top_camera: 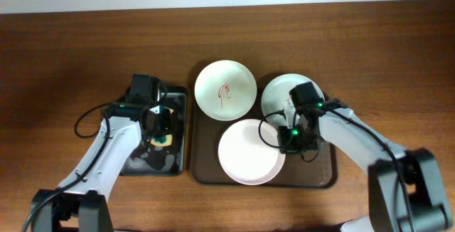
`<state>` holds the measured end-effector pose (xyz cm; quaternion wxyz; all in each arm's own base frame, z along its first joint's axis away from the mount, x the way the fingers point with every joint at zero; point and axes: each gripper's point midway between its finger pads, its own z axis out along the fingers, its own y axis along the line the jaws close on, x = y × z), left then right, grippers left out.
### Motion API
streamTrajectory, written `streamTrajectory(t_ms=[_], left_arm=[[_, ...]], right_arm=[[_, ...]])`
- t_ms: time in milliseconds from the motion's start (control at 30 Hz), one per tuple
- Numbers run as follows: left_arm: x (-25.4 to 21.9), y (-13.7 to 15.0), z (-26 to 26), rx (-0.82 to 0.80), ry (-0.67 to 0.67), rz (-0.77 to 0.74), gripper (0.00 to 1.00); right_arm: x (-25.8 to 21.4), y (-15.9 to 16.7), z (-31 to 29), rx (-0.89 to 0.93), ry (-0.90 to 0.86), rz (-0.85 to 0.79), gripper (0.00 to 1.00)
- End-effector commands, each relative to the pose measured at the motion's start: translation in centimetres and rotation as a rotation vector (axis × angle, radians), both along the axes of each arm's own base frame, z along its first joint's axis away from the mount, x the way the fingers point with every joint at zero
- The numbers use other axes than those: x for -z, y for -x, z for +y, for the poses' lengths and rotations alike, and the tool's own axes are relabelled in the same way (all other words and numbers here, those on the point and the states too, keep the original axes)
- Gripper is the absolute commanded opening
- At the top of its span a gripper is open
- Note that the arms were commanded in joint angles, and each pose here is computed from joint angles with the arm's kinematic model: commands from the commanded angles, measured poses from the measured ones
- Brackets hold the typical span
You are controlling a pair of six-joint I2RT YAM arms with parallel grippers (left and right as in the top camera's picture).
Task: Clean dirty plates on tray and stack at the side
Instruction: 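Lift the front plate with right gripper and carry it to the right side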
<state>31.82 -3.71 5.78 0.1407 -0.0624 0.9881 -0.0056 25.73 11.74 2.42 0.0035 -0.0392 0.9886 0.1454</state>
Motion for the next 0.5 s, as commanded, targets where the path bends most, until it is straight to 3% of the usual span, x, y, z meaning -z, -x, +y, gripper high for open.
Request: streamTrajectory(t_ms=[0, 133, 167, 233, 267, 300, 433, 467], left_arm=[[1.2, 0.5, 0.3, 0.014, -0.007, -0.013, 0.03], [2.6, 0.9, 0.3, 0.014, -0.006, -0.022, 0.02], [2.8, 1.1, 0.3, 0.014, -0.007, -0.016, 0.1], [3.1, 1.5, 0.4, 0.014, -0.008, -0.005, 0.6], [3.4, 1.8, 0.4, 0.014, -0.009, 0.005, 0.76], [3.8, 2.4, 0.5, 0.014, -0.011, 0.021, 0.82], [5.0, 4.0, 0.7, 0.014, -0.017, 0.066, 0.82], [5.3, 4.6, 0.8, 0.014, -0.019, 0.085, 0.74]], right_arm=[[-5.2, -2.6, -2.3, 0.049, 0.14, -0.224, 0.04], [-9.8, -3.5, -4.3, 0.08, 0.428, -0.477, 0.04], [-10.3, -3.6, -4.5, 0.075, 0.501, -0.522, 0.04], [-11.6, -3.8, -3.9, 0.042, 0.608, -0.616, 0.04], [-12.1, -3.8, -3.4, 0.019, 0.638, -0.653, 0.04], [-12.9, -3.7, -2.7, -0.002, 0.682, -0.711, 0.04], [-15.4, -3.7, -0.2, -0.046, 0.718, -0.841, 0.04], [-16.2, -3.8, 0.2, -0.045, 0.717, -0.863, 0.04]])
